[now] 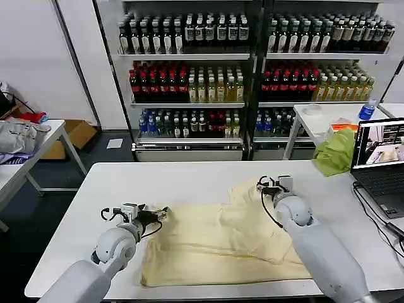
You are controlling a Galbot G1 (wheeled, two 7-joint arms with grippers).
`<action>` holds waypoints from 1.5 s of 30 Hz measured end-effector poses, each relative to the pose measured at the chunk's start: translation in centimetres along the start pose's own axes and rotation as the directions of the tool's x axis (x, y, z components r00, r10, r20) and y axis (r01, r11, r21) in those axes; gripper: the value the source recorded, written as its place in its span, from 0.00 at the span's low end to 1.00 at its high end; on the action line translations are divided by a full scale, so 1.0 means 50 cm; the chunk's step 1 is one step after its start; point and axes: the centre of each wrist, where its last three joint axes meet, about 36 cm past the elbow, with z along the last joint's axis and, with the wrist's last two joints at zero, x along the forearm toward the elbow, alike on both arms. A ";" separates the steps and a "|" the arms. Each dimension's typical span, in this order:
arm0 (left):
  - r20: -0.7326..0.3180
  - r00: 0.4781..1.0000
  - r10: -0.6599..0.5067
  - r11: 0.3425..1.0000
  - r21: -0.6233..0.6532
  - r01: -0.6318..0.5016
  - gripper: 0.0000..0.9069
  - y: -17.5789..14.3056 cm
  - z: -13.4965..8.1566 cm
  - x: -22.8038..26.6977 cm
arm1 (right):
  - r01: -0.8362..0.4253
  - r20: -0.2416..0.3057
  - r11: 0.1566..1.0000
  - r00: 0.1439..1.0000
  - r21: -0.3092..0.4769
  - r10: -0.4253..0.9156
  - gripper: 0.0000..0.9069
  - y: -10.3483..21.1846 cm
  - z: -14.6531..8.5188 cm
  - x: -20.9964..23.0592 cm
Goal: Fold and organize the clothes.
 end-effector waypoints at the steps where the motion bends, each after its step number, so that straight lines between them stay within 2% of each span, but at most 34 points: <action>1: -0.003 1.000 -0.001 1.000 0.001 0.001 0.99 0.000 0.001 -0.003 | 0.001 -0.004 1.000 1.000 -0.003 -0.001 1.00 0.003 -0.002 -0.006; 2: -0.006 1.000 -0.001 1.000 0.002 0.001 0.77 0.000 0.001 -0.006 | 0.003 -0.007 1.000 1.000 -0.005 -0.003 0.92 0.006 -0.004 -0.011; 3: -0.008 1.000 -0.001 1.000 0.003 0.001 0.34 0.000 0.001 -0.009 | 0.004 -0.012 1.000 1.000 -0.007 -0.004 0.79 0.009 -0.006 -0.016; 4: -0.010 1.000 -0.001 1.000 0.004 0.001 0.12 0.001 0.001 -0.011 | 0.005 -0.016 1.000 1.000 -0.008 -0.005 0.68 0.013 -0.006 -0.022; 5: -0.013 1.000 -0.001 1.000 0.005 0.001 0.04 0.000 0.001 -0.013 | 0.008 -0.021 1.000 1.000 -0.009 -0.008 0.38 0.017 -0.006 -0.027; 7: -0.016 1.000 0.000 1.000 0.007 0.000 0.03 0.001 0.001 -0.017 | 0.011 -0.028 1.000 1.000 -0.009 -0.011 0.03 0.024 -0.005 -0.036; 8: -0.018 1.000 0.001 1.000 0.009 -0.001 0.03 0.001 0.001 -0.018 | 0.012 -0.031 1.000 0.999 -0.009 -0.012 0.00 0.027 -0.005 -0.039; 19: -0.039 0.999 0.030 0.999 0.018 -0.029 0.03 0.001 0.016 -0.015 | 0.011 -0.061 1.000 0.998 -0.020 -0.012 0.00 0.027 0.002 -0.062; 28: -0.045 0.998 0.053 0.998 0.044 -0.051 0.03 0.006 0.020 -0.013 | 0.013 -0.056 1.000 0.998 -0.024 -0.014 0.00 0.032 0.007 -0.063; 36: -0.015 0.997 0.081 0.995 0.067 -0.080 0.03 0.007 0.010 -0.005 | 0.019 0.007 0.999 1.000 -0.027 -0.019 0.00 0.033 -0.005 -0.044; 45: 0.035 0.995 0.097 0.991 0.088 -0.100 0.03 0.018 -0.011 0.020 | 0.030 0.122 0.998 0.992 -0.052 -0.024 0.00 0.007 -0.038 0.004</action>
